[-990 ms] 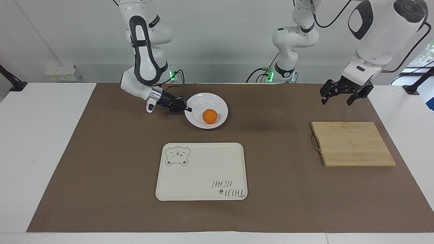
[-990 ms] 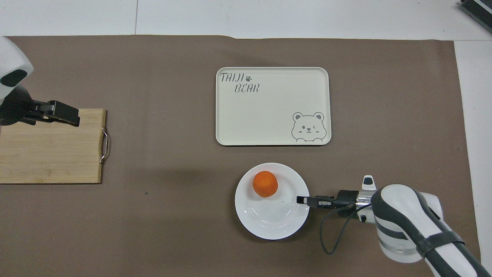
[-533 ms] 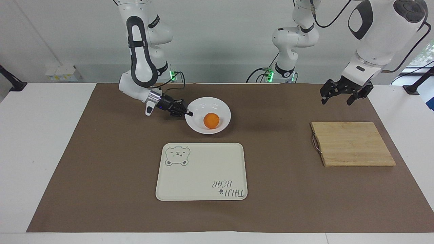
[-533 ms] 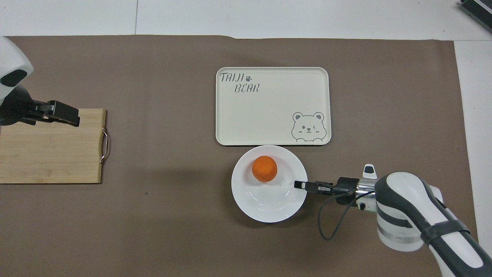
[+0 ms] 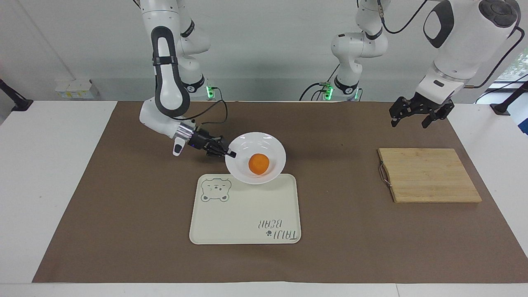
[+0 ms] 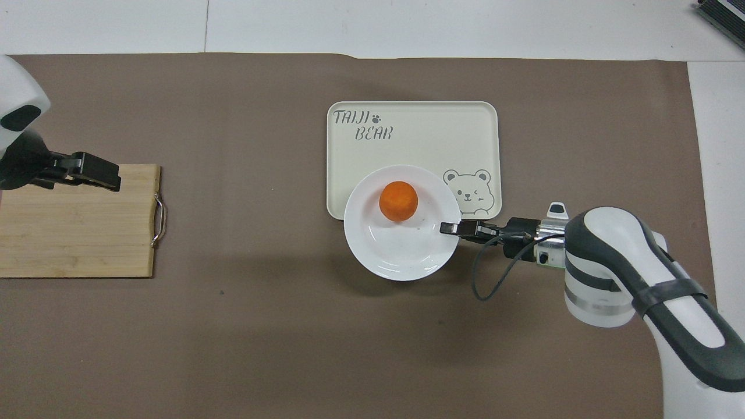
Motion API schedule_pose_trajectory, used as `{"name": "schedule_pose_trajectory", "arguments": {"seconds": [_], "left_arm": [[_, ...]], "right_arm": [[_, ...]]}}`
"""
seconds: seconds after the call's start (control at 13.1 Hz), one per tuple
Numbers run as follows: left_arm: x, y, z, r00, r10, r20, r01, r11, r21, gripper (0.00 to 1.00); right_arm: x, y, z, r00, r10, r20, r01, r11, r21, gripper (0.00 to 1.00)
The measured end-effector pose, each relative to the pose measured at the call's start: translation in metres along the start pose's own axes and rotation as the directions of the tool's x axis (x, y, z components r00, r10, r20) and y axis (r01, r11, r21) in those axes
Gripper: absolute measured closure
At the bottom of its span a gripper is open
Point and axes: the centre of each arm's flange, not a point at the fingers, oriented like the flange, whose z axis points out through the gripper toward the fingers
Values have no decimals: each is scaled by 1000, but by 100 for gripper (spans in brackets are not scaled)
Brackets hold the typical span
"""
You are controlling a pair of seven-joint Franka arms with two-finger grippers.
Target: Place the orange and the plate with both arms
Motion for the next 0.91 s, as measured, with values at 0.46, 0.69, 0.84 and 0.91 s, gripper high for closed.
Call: {"name": "schedule_pose_trajectory", "arguments": {"seconds": [0.46, 0.69, 0.84, 0.91], "left_arm": [[0, 0, 0, 1000, 0, 0, 0, 1000, 0, 0], [0, 0, 0, 1000, 0, 0, 0, 1000, 0, 0], [0, 0, 0, 1000, 0, 0, 0, 1000, 0, 0], [0, 0, 0, 1000, 0, 0, 0, 1000, 0, 0]], "right_arm": [[67, -12, -6, 1000, -10, -28, 9, 999, -40, 96], [98, -12, -7, 999, 18, -45, -21, 998, -55, 96], [111, -10, -6, 998, 30, -49, -33, 997, -64, 96], [116, -5, -5, 998, 34, -52, -38, 997, -65, 96]]}}
